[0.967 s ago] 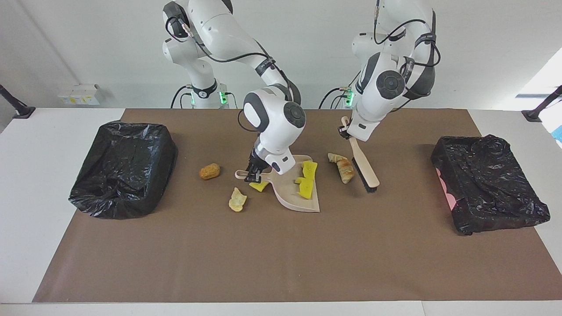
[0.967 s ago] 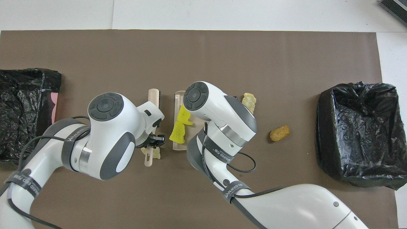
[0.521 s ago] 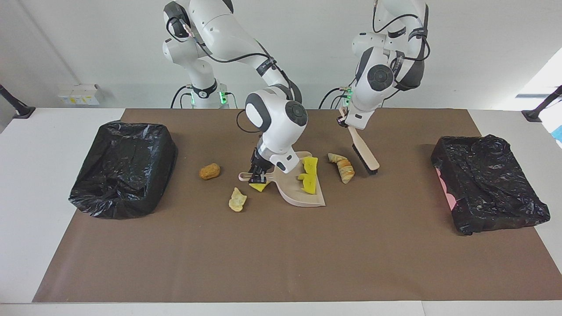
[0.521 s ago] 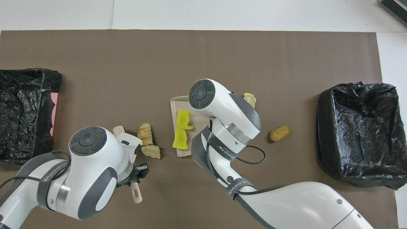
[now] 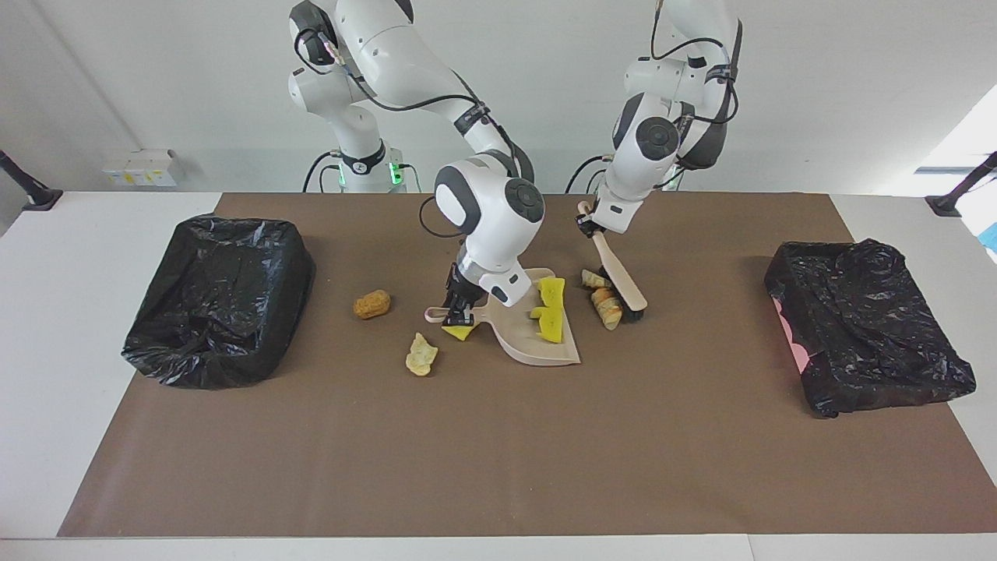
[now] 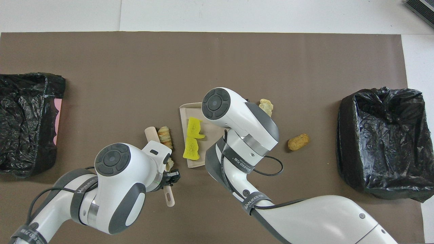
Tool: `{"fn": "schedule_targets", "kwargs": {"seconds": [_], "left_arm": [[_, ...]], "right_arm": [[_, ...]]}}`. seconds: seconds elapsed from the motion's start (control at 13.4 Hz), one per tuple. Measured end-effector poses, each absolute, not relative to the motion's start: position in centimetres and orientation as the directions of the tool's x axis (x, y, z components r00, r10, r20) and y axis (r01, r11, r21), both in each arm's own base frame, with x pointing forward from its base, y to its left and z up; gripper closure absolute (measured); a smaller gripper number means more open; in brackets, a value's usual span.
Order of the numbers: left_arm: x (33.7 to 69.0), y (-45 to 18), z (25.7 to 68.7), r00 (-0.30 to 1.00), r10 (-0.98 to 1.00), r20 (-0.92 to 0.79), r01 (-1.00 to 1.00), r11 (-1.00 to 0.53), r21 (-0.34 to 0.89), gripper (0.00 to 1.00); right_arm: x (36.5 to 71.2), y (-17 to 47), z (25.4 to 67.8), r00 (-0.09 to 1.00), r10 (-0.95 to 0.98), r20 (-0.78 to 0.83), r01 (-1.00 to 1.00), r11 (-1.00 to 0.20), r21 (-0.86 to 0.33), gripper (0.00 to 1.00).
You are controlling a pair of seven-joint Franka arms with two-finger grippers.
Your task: Sweep and dump trash in bin
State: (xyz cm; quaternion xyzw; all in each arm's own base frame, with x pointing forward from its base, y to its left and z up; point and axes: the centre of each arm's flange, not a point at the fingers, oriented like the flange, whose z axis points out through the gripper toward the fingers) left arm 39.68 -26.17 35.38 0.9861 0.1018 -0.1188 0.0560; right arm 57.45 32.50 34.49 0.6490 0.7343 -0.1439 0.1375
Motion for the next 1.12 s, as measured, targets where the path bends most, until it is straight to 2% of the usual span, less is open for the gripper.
{"fn": "schedule_targets", "kwargs": {"seconds": [0.52, 0.82, 1.12], "left_arm": [[42.1, -29.6, 37.4, 0.977, -0.177, -0.123, -0.142, -0.958, 0.248, 0.74], [43.3, -28.4, 40.5, 0.977, -0.188, -0.101, -0.15, -0.942, 0.301, 0.74], [43.9, -24.5, 43.7, 0.972, -0.138, -0.193, -0.076, -0.952, 0.296, 0.74]], "right_arm": [[57.4, 32.6, 34.6, -0.121, 0.914, -0.387, 0.993, 0.118, -0.031, 0.68], [57.3, 32.5, 34.5, -0.121, 0.915, -0.385, 0.993, 0.116, -0.034, 0.68], [57.3, 32.6, 34.5, -0.12, 0.916, -0.384, 0.993, 0.116, -0.034, 0.68]]}}
